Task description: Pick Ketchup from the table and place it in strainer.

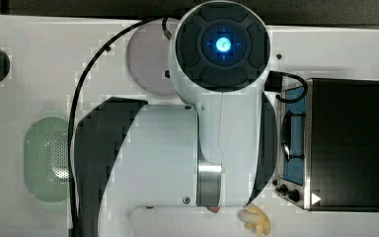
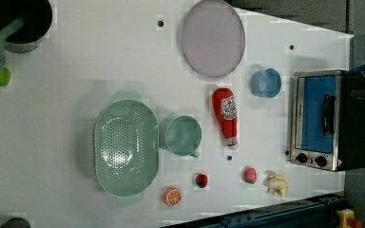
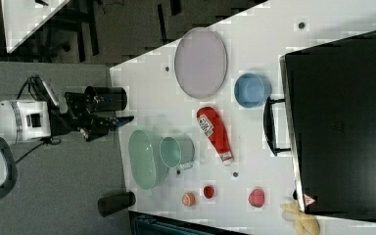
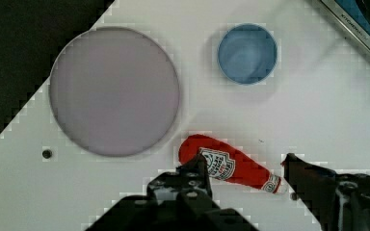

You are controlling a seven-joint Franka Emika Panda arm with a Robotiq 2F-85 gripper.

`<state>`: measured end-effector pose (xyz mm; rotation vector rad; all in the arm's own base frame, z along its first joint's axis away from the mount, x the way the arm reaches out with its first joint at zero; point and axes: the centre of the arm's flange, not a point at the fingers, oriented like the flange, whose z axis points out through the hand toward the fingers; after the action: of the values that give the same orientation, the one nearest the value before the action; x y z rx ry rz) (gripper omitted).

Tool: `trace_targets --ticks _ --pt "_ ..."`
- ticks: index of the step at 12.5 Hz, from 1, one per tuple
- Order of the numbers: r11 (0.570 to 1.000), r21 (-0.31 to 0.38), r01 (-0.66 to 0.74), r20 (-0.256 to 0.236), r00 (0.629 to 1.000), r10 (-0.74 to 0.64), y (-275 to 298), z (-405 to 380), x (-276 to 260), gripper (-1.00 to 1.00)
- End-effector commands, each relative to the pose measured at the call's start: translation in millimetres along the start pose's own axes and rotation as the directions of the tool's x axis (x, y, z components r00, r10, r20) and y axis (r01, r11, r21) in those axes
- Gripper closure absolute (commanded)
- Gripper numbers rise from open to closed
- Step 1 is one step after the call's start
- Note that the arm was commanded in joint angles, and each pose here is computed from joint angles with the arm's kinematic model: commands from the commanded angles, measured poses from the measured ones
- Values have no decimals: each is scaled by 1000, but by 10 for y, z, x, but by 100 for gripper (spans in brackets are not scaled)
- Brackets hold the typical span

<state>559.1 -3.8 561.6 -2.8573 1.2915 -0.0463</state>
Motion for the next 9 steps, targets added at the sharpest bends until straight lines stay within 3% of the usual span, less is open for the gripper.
trace_targets --ticks 1,3,5,7,9 --pt "999 -37 22 56 998 -20 674 -363 -414 -59" --pt "998 -50 25 69 997 -22 673 -267 -424 -99" --pt "995 -71 71 98 993 -64 619 -44 -444 -100" --pt "977 -69 202 118 974 -193 486 250 -457 -100" --pt "926 -50 375 135 921 -366 340 612 -457 -100"
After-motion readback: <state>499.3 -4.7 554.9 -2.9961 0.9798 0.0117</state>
